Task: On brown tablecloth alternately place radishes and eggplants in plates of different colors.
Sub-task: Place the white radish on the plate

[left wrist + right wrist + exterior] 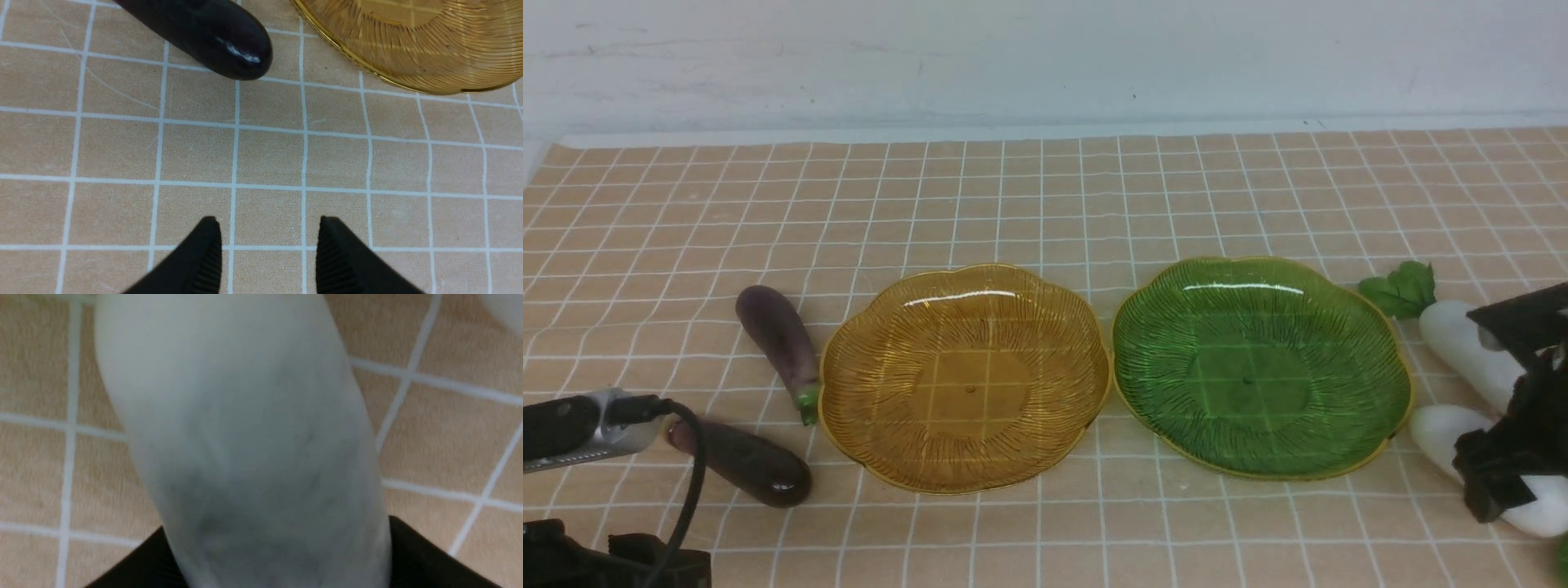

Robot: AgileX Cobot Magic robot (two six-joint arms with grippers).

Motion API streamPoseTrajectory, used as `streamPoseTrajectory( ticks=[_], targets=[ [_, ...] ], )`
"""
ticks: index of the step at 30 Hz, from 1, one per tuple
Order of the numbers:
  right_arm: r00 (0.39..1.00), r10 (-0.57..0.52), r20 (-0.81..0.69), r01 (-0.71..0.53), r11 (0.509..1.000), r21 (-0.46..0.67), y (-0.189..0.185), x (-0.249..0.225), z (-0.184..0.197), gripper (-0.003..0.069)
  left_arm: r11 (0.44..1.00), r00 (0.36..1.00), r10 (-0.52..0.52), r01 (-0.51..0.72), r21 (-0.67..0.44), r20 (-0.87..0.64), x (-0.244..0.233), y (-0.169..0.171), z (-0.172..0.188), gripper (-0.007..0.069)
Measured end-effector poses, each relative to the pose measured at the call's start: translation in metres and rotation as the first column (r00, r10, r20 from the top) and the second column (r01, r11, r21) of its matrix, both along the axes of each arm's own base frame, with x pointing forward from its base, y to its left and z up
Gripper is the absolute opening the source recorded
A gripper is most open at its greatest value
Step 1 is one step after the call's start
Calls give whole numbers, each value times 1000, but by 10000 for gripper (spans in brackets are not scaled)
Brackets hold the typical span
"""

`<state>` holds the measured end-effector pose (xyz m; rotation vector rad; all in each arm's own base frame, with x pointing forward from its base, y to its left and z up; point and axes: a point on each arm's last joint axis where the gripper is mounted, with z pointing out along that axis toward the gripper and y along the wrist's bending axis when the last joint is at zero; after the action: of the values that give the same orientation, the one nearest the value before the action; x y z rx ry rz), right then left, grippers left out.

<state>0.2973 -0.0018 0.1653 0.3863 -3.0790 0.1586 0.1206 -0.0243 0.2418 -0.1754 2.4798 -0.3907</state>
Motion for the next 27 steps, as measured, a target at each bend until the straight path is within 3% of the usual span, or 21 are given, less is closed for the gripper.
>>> streamPoseTrajectory(
  ticks=[3,7,14,19,27],
  targets=[
    [999,-21,-37,21,1000,-10,0,9,22,513,1000,1000,-1,1,1,1,0,0,0,300],
    [998,-59,33,58,998,23,3,22,45,513,1000,1000,0,0,1,2,0,0,0,300],
    [983,-102,151,56,957,284,34,37,90,513,1000,1000,0,0,1,2,0,0,0,300],
    [963,-56,262,-45,930,365,67,46,93,513,1000,1000,0,0,1,2,0,0,0,300],
    [927,1,376,-129,940,316,93,70,64,513,1000,1000,-1,1,1,1,0,0,0,300]
  ],
)
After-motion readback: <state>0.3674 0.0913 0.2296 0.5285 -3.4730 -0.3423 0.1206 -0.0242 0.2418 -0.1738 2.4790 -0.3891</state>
